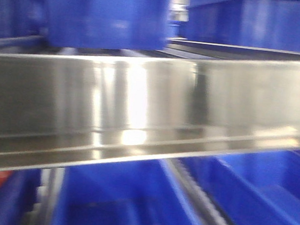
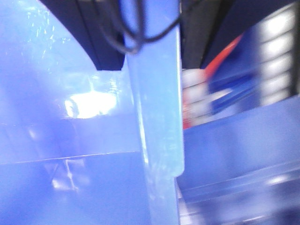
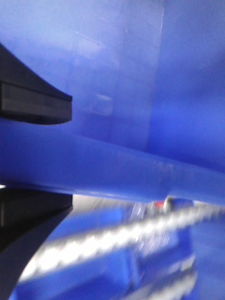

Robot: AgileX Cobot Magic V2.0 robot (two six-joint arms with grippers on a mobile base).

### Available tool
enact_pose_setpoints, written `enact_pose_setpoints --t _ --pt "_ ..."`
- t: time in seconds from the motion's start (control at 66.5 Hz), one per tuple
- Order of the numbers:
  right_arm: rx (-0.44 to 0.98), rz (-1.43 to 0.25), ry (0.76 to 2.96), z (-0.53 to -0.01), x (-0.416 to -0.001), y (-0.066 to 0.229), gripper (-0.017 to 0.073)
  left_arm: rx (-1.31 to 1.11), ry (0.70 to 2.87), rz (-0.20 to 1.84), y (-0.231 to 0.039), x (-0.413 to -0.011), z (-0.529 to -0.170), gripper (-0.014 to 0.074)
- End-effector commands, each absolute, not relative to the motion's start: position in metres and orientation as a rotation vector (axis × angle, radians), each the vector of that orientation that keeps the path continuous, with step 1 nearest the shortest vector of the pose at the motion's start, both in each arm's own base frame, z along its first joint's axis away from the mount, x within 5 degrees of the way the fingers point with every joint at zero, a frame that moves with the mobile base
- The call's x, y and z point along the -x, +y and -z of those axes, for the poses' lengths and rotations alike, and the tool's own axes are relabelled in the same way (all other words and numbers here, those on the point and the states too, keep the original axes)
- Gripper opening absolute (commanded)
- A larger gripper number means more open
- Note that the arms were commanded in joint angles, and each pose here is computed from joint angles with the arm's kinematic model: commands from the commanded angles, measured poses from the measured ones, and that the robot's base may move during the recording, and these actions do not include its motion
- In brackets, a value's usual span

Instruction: Move blue bin to conveyor side

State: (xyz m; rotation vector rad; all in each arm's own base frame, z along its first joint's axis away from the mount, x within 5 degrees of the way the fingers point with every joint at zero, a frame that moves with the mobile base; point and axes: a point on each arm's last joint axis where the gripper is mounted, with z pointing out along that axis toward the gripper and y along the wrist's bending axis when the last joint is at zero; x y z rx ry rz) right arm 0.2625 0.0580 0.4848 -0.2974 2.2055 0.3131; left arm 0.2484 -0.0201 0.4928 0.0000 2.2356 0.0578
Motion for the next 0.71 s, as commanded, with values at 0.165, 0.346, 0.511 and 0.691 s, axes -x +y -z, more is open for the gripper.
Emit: enact_pose_setpoints --t 0.165,0.346,0.511,0.691 --pt "0.29 -0.289 2.064 -0.5038 -0.2559 0.0554 -0.0078 -0.009 2.114 -0.055 -0.0188 -0.2423 -0.5092 -0.002" --pt "0.29 -0.289 2.064 -0.5038 -0.2559 0.0554 -0.0078 -0.009 2.114 -0.055 -0.0188 -0.2423 -0.5092 -0.002" --pt "0.29 -0.289 2.064 -0.5038 -0.2559 0.0554 -0.0078 -0.009 2.114 -0.055 -0.0188 -0.2423 -0.5092 -0.002" --pt "0.29 -0.289 2.064 -0.5038 -0.2559 0.0554 -0.0078 -0.009 2.114 -0.055 -0.0188 -0.2423 -0.5092 -0.002"
